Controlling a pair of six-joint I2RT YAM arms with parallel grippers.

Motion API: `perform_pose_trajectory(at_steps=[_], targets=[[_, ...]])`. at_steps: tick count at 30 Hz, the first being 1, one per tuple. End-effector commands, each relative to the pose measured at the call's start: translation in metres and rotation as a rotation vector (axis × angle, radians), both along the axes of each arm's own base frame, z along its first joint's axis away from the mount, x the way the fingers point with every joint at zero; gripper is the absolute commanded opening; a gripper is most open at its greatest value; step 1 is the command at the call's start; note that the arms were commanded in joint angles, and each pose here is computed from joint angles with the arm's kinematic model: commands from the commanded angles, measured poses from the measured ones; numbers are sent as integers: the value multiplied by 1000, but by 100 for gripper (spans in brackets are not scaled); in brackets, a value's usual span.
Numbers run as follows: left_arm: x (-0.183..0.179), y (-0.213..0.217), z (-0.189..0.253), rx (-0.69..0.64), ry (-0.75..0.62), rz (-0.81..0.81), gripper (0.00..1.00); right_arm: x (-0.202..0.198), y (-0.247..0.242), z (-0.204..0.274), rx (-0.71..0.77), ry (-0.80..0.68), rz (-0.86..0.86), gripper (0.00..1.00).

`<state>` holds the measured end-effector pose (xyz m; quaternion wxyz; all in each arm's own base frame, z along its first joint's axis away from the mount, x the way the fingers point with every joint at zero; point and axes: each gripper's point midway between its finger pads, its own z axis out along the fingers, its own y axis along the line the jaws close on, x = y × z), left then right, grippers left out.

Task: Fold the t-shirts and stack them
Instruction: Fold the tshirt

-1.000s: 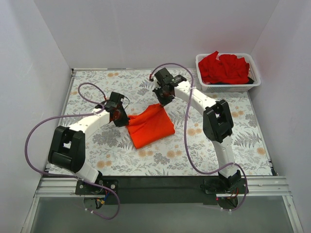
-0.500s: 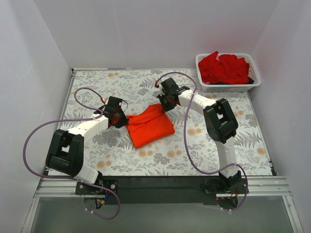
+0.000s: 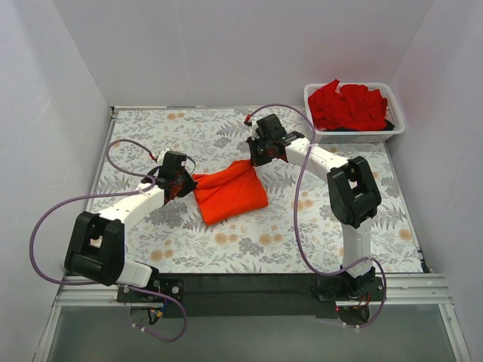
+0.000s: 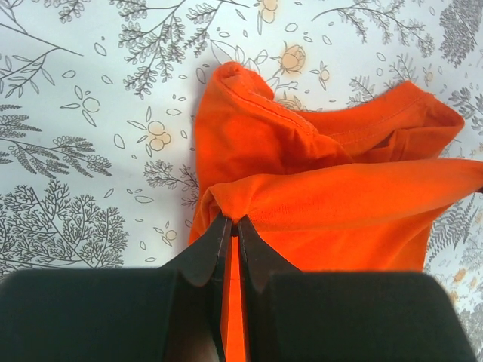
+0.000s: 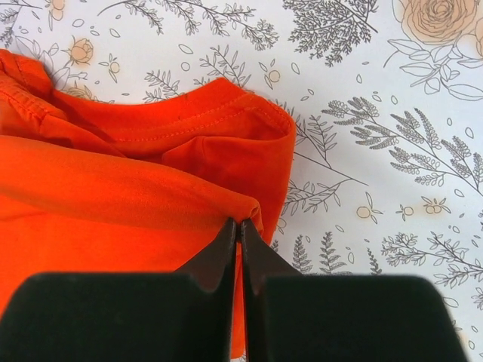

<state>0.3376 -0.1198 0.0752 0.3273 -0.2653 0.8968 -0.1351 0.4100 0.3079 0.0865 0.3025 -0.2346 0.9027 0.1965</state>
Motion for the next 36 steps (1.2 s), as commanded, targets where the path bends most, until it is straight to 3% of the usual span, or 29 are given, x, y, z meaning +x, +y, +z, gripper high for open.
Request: perform_pose_trajectory(at_steps=[1, 12, 13, 17, 18, 20, 22, 27, 31, 36], targets=[[11, 14, 4, 24, -58, 83, 0, 18, 9, 14, 54, -55, -6, 6], [44, 11, 2, 57, -88, 82, 3, 26, 8, -9, 51, -34, -36, 10], [45, 11, 4, 58, -92, 79, 6, 26, 8, -7, 53, -36, -37, 11], [45, 6, 31, 40, -155, 36, 35, 22, 10, 13, 81, -57, -25, 32], [41, 4, 34, 30, -162, 18, 48, 19, 7, 22, 89, -68, -25, 35], [37, 2, 58, 13, -223, -9, 62, 14, 4, 31, 96, -79, -33, 42], [27, -1, 64, 5, -239, -50, 70, 5, -1, 41, 108, -88, -27, 42], [-8, -22, 69, -70, -246, -173, 69, -28, 4, 51, 202, -95, 81, 41], [-29, -40, 36, -119, -149, -274, 53, -47, 20, 46, 285, -61, 203, 41], [-15, -44, 13, -87, -76, -285, 29, -48, 36, 29, 332, -15, 270, 41]])
